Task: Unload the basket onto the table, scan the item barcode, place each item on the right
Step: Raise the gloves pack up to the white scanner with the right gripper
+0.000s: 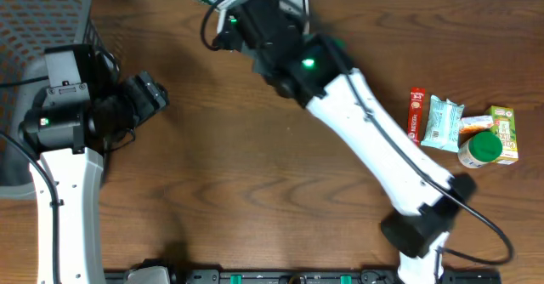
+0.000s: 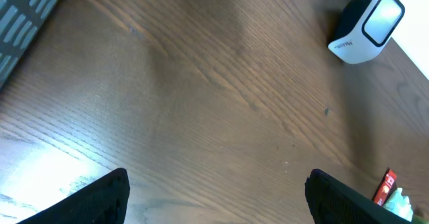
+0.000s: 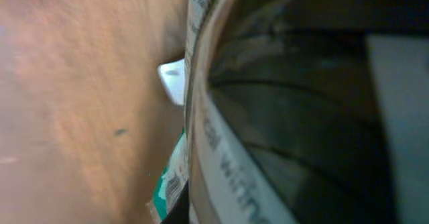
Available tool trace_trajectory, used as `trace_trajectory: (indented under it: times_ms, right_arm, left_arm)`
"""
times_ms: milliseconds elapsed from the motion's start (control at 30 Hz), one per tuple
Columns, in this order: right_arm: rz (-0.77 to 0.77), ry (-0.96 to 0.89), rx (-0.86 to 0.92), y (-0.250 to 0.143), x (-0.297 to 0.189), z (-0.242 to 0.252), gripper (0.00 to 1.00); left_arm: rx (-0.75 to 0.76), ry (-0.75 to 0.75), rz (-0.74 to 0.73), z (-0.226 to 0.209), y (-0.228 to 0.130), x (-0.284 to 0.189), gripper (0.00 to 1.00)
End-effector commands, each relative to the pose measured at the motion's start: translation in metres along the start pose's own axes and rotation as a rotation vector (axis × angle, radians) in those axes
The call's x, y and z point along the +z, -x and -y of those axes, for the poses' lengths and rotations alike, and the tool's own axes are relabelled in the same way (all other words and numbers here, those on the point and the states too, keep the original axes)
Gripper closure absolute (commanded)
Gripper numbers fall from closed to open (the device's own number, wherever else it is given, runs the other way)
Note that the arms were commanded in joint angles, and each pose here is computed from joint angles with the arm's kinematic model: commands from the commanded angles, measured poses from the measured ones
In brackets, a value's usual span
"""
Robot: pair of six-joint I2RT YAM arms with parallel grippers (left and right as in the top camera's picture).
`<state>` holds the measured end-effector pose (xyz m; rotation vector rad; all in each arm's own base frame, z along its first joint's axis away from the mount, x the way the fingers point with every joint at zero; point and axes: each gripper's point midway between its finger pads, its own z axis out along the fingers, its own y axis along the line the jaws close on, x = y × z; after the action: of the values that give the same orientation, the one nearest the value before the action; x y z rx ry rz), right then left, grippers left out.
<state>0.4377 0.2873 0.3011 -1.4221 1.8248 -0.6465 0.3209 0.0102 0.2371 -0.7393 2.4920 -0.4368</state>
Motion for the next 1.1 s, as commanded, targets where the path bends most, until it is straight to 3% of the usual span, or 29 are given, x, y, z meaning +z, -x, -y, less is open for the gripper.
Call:
trace_trajectory:
  times_ms: [0, 633, 800, 1067]
  right_arm:
    - [-0.101, -0.124, -0.170, -0.003, 0.019, 0.015, 0.99]
    - [-0.210, -0.445, -0.356, 0.007, 0.168, 0.040, 0.99]
    - [-0.226, -0.526, -0.383, -0.001, 0.199, 0.045, 0.92]
    - [-0.141, -0.549, -0.387, 0.010, 0.225, 0.030, 0.93]
  left_arm:
    - [0.007, 0.007, 0.005, -0.001, 0.002, 0.000, 0.15]
    - [0.007, 0.007, 0.005, -0.001, 0.002, 0.000, 0.15]
    - [0.007, 0.007, 0.005, -0.001, 0.002, 0.000, 0.15]
    - [0.007, 0.007, 0.005, -0.001, 0.002, 0.000, 0.15]
